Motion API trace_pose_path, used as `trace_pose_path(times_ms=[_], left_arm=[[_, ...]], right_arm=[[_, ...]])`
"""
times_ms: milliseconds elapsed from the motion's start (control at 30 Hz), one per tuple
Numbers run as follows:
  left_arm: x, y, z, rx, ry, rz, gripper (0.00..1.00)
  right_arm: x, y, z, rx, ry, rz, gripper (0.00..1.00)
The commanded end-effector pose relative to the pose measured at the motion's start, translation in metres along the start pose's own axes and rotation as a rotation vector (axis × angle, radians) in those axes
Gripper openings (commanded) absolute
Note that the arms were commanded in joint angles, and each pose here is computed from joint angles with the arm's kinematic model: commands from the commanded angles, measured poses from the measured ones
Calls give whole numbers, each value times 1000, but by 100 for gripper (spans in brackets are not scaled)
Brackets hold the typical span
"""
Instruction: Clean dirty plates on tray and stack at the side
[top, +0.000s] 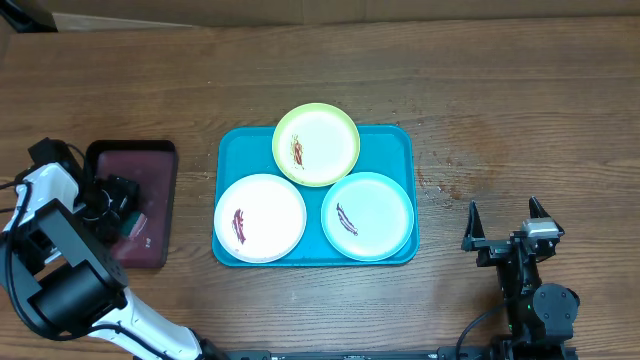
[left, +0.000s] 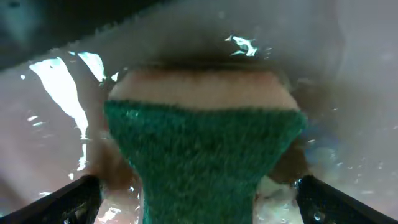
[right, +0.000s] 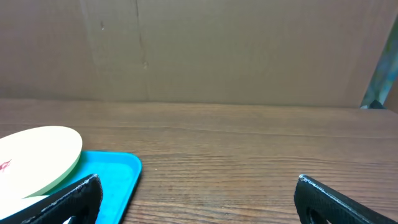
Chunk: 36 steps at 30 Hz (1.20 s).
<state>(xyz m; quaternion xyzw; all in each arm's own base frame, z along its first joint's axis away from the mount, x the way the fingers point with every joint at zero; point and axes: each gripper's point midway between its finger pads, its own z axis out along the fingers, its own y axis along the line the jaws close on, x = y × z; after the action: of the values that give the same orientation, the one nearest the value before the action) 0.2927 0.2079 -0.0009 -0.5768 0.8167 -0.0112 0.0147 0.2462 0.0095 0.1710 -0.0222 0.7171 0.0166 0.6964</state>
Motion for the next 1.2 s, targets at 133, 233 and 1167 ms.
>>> trace_pose_path(times_ms=[133, 233, 1167], left_arm=[[37, -4, 25, 48, 181, -18, 4], [38, -4, 25, 49, 184, -19, 4], [21, -3, 26, 30, 111, -13, 76]], right_arm=[[1, -2, 0, 12, -6, -1, 100], [1, -2, 0, 12, -6, -1, 100], [1, -2, 0, 12, -6, -1, 100]])
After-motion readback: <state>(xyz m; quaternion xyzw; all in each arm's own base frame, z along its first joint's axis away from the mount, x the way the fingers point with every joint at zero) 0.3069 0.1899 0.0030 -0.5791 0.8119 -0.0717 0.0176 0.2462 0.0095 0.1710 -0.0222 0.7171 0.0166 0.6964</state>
